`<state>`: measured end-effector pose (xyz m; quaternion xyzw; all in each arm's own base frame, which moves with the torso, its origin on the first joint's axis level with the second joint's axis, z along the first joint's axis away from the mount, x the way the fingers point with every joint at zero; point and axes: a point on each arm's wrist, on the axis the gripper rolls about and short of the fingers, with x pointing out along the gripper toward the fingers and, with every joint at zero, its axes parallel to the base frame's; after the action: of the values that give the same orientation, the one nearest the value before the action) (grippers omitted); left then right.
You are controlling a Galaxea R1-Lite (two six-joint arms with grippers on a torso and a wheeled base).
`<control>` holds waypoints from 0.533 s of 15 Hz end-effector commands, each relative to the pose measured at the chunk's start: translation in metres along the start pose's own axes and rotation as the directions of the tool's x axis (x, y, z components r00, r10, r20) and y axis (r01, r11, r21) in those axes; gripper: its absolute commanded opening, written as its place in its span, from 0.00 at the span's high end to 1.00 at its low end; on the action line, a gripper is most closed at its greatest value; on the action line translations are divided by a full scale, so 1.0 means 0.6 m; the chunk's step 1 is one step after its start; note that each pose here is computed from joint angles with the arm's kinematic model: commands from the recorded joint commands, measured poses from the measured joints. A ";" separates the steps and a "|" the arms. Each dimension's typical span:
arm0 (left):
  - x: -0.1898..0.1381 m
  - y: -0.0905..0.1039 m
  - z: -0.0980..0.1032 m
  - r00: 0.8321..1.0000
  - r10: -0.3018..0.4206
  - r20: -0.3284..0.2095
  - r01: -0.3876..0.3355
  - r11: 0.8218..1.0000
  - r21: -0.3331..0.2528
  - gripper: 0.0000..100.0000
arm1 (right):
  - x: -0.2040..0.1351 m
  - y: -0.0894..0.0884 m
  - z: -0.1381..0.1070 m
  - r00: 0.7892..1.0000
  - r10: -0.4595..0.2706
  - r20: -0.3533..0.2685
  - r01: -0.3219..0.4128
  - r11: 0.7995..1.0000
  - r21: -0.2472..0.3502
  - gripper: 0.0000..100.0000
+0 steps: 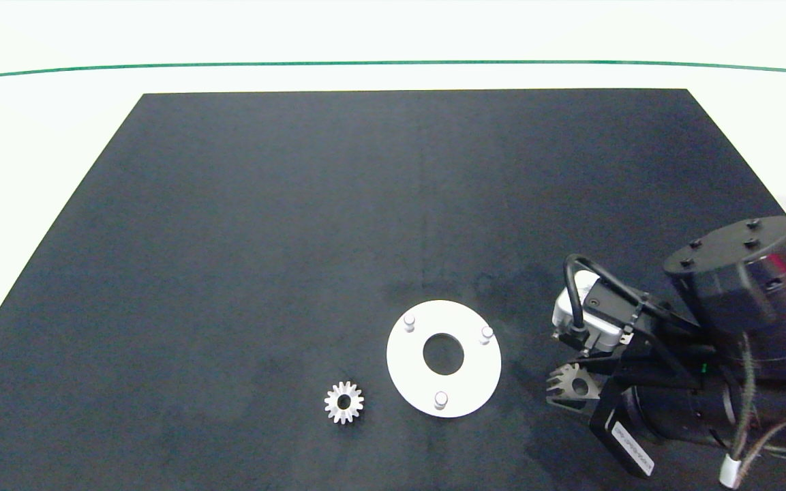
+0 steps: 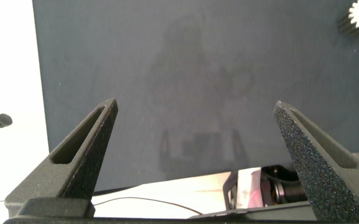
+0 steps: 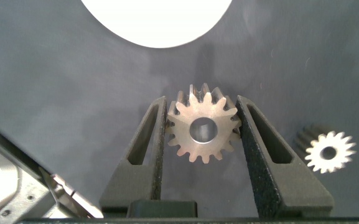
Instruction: Install three planetary gears onto the carrier pins
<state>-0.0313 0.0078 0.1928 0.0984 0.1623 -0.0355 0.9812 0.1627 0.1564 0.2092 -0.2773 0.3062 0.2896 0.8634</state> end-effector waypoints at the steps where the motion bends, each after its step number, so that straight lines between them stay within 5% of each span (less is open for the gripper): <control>1: 0.000 0.001 0.004 1.000 0.002 -0.002 -0.002 1.000 0.000 0.00 | -0.031 0.032 0.013 0.996 0.045 0.077 -0.040 0.997 -0.060 0.90; 8: 0.001 0.001 0.004 1.000 0.001 -0.005 -0.001 1.000 0.001 0.00 | 0.041 0.081 0.051 0.997 0.078 0.025 -0.074 0.989 -0.125 0.90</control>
<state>-0.0303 0.0076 0.1952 0.0979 0.1626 -0.0348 0.9812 0.1515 0.2048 0.2076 -0.3029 0.2727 0.3427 0.8464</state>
